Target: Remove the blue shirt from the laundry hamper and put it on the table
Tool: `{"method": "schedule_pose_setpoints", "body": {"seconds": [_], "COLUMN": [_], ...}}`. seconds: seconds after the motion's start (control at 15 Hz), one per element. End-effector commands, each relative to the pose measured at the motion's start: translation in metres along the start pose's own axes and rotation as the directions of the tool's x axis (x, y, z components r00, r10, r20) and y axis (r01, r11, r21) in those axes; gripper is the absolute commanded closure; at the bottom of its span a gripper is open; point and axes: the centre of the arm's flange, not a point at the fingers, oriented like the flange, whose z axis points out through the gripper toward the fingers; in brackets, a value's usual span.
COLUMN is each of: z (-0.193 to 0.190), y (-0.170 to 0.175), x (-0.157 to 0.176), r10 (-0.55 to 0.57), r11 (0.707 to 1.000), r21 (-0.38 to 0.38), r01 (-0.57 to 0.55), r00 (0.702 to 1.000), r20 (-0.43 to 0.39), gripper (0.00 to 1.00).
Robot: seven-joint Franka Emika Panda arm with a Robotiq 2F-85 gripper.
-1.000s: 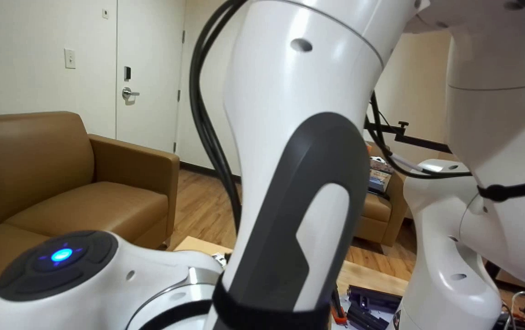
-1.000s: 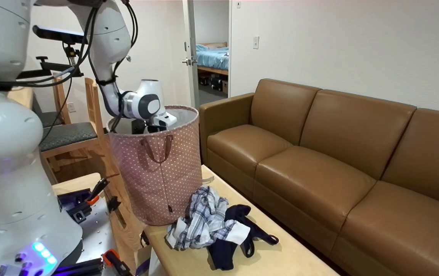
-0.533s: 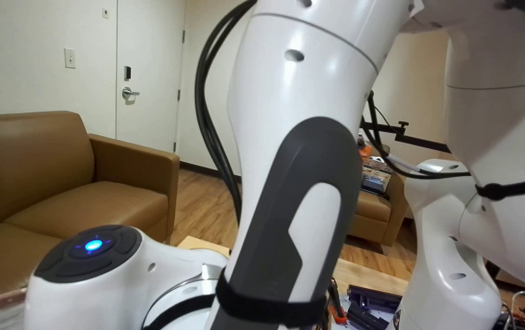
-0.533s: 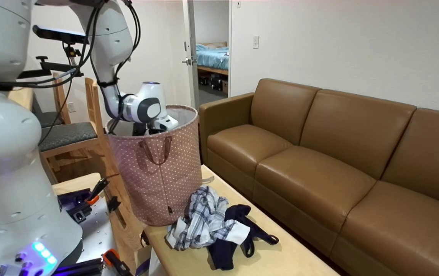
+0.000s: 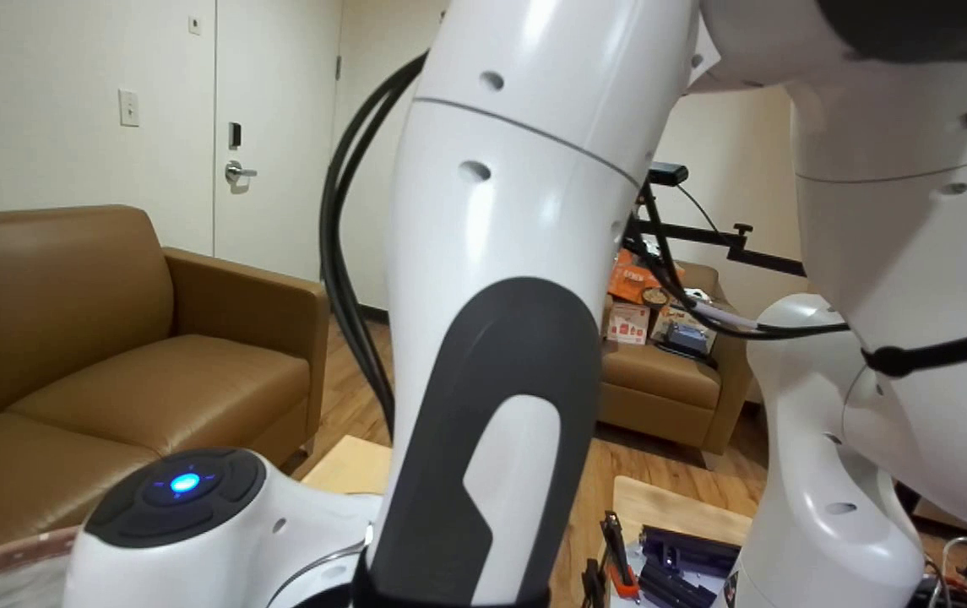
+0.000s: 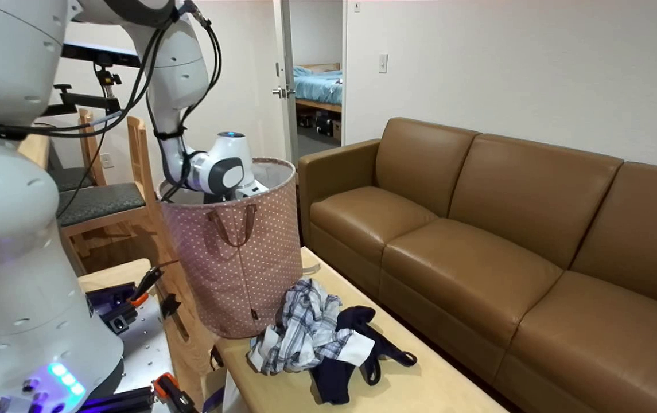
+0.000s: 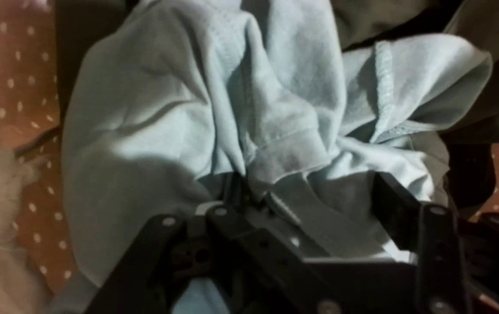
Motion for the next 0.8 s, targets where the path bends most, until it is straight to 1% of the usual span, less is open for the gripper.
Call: {"method": "schedule_pose_setpoints", "body": {"seconds": [0.0, 0.13, 0.2, 0.47, 0.6, 0.73], "z": [0.007, 0.004, 0.004, 0.0, -0.007, -0.021], "y": [0.002, 0.001, 0.0, -0.004, -0.008, -0.016], "x": [0.001, 0.002, 0.003, 0.007, 0.01, 0.013], "r10": [-0.017, -0.023, -0.025, -0.034, -0.044, -0.064], "r11": [0.999, 0.999, 0.999, 0.999, 0.998, 0.996], "r21": [0.031, 0.033, 0.032, 0.039, 0.051, 0.063], "r01": [0.017, 0.023, 0.025, 0.035, 0.046, 0.068], "r00": [1.0, 1.0, 1.0, 0.999, 0.998, 0.996], "r20": [-0.009, -0.013, -0.016, -0.028, -0.041, -0.066], "gripper": [0.54, 0.65, 0.73, 0.97, 1.0, 1.0]}}
